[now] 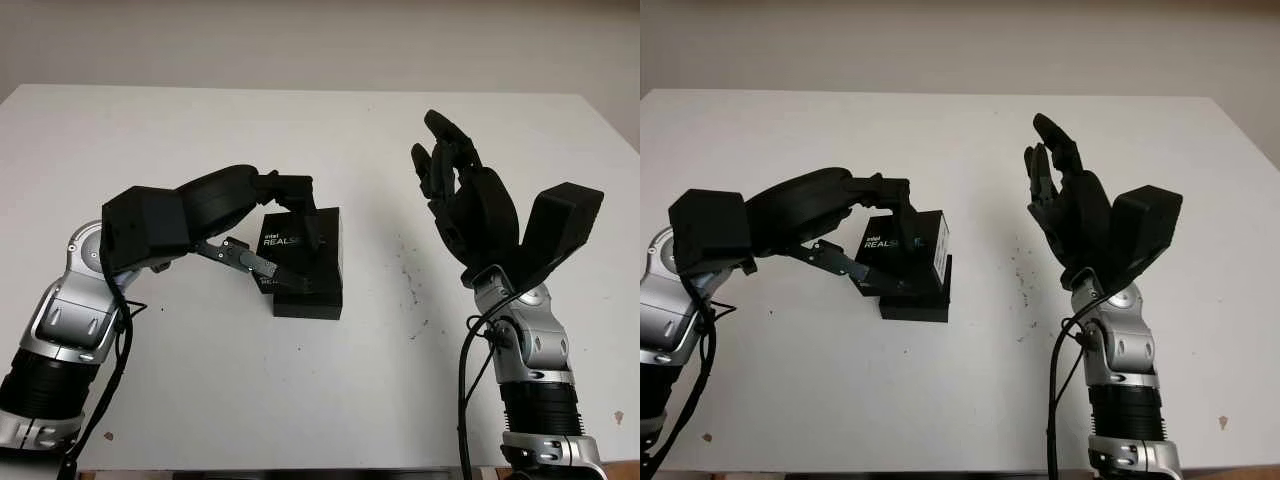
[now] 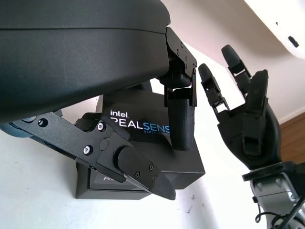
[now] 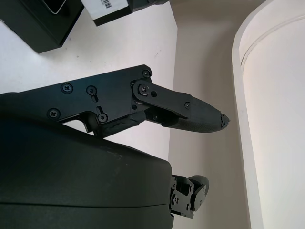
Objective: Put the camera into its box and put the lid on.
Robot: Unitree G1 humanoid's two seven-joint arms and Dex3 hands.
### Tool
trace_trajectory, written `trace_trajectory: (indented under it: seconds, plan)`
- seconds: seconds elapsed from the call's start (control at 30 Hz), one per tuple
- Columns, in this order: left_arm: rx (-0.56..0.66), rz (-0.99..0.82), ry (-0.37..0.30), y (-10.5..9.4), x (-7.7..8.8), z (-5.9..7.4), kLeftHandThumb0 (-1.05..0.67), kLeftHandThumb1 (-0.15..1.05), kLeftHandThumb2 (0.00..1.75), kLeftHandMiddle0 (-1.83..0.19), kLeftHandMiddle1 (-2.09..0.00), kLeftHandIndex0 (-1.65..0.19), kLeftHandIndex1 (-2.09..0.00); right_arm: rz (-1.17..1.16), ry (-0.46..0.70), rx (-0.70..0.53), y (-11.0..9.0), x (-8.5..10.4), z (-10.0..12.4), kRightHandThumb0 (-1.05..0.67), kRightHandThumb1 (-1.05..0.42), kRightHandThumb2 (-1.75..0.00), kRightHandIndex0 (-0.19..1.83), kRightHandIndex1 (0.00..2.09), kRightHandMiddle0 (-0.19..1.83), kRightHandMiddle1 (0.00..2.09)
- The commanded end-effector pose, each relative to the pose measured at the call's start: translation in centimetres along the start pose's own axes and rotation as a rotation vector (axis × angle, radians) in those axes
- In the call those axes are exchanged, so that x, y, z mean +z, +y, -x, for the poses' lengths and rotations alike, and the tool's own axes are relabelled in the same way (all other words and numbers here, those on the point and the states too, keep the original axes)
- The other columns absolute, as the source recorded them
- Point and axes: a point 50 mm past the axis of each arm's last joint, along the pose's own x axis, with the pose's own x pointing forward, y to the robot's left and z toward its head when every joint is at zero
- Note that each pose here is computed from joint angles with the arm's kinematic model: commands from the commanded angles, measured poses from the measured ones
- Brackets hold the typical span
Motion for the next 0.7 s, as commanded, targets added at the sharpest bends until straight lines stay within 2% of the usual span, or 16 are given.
trace_trajectory:
  seconds: [0.0,0.47,0.67]
  plan:
    - [-0.009,-0.01,0.001,-0.29,-0.12,-0.08,-0.26,0.88,0.05,-0.44,-1.68,-0.35,-1.64,-0.002,-0.032,0.009,0.14,0.87,-0.13,-0.62,-1.05,-0.66,0.01,0.05,-0.19,0.5]
    - [-0.01,-0.04,-0.007,-0.59,-0.49,-0.18,-0.23,0.89,0.05,-0.4,-1.7,-0.33,-1.66,0.001,-0.028,0.003,0.13,0.72,-0.07,-0.62,-1.05,-0.64,0.01,0.05,-0.19,0.55]
    - [-0.013,-0.019,-0.009,-0.82,-0.86,-0.29,-0.21,0.89,0.06,-0.38,-1.7,-0.31,-1.66,0.002,-0.027,0.006,0.11,0.67,0.04,-0.6,-1.05,-0.66,0.0,0.05,-0.19,0.49]
